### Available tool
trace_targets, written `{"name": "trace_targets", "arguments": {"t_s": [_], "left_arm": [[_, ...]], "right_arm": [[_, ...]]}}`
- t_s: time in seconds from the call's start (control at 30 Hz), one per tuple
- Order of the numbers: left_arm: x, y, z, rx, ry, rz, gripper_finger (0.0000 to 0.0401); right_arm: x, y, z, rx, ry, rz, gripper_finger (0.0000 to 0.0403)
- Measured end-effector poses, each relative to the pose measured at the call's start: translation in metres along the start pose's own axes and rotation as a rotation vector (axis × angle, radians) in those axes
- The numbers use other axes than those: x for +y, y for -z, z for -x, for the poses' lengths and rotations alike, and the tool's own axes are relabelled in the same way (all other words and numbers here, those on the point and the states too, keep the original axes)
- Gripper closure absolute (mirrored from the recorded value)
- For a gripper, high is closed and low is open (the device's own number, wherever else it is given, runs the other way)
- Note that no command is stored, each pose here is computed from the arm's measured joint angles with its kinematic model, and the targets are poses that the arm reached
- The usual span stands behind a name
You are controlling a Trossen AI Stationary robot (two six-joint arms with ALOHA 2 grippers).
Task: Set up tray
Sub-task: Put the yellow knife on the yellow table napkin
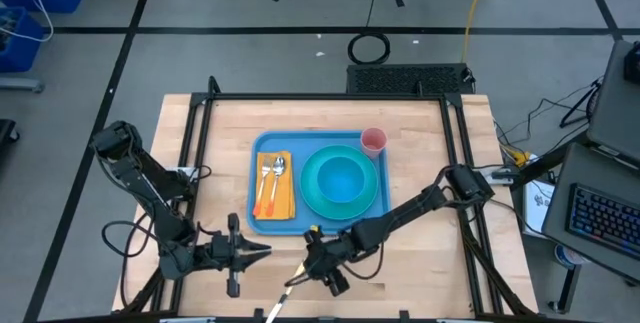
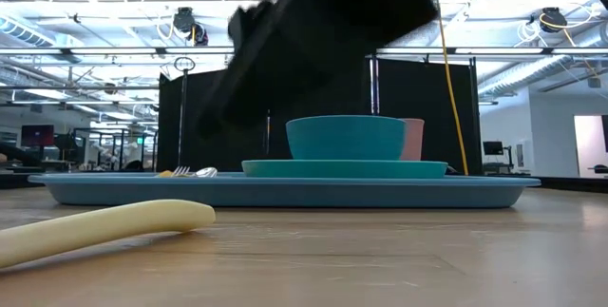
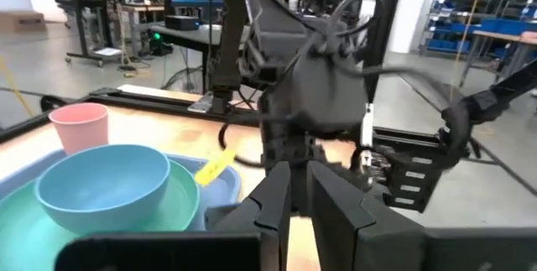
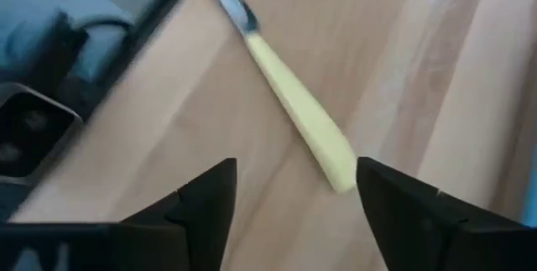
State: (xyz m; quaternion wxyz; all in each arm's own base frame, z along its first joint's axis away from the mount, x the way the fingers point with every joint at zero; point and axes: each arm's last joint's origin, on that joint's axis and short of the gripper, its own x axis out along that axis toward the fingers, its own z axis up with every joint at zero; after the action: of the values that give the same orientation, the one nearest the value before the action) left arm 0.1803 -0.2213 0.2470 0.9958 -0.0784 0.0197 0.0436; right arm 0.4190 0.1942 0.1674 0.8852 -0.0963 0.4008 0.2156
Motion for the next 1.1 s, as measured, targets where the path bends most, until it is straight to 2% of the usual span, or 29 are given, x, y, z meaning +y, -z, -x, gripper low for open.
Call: {"name": "trace_targets", "arguments": {"t_s": [0.13, 0.27, 0.4, 0.77, 1.1], "left_arm": [[0.001, 0.000, 0.000, -0.005, -0.022, -0.019, 0.0354], [0.001, 0.000, 0.000, -0.006, -0.024, -0.051, 0.0354], [0.001, 0.000, 0.000, -0.006, -0.025, -0.069, 0.0354], [0.001, 0.000, 0.000, -0.006, -0.026, -0.107, 0.0354], [0.001, -0.001, 0.000, -0.006, -0.025, -0.106, 0.0354]], "right_arm": [[-0.013, 0.005, -0.003, -0.008, -0.025, -0.011, 0.0159], [-0.019, 0.012, -0.007, -0.039, -0.019, 0.036, 0.0160], [-0.022, 0.011, -0.007, -0.055, -0.055, 0.049, 0.0160], [-0.028, 0.028, -0.038, -0.050, -0.078, 0.107, 0.0160], [-0.032, 0.024, -0.038, -0.098, -0.094, 0.092, 0.0162]]}}
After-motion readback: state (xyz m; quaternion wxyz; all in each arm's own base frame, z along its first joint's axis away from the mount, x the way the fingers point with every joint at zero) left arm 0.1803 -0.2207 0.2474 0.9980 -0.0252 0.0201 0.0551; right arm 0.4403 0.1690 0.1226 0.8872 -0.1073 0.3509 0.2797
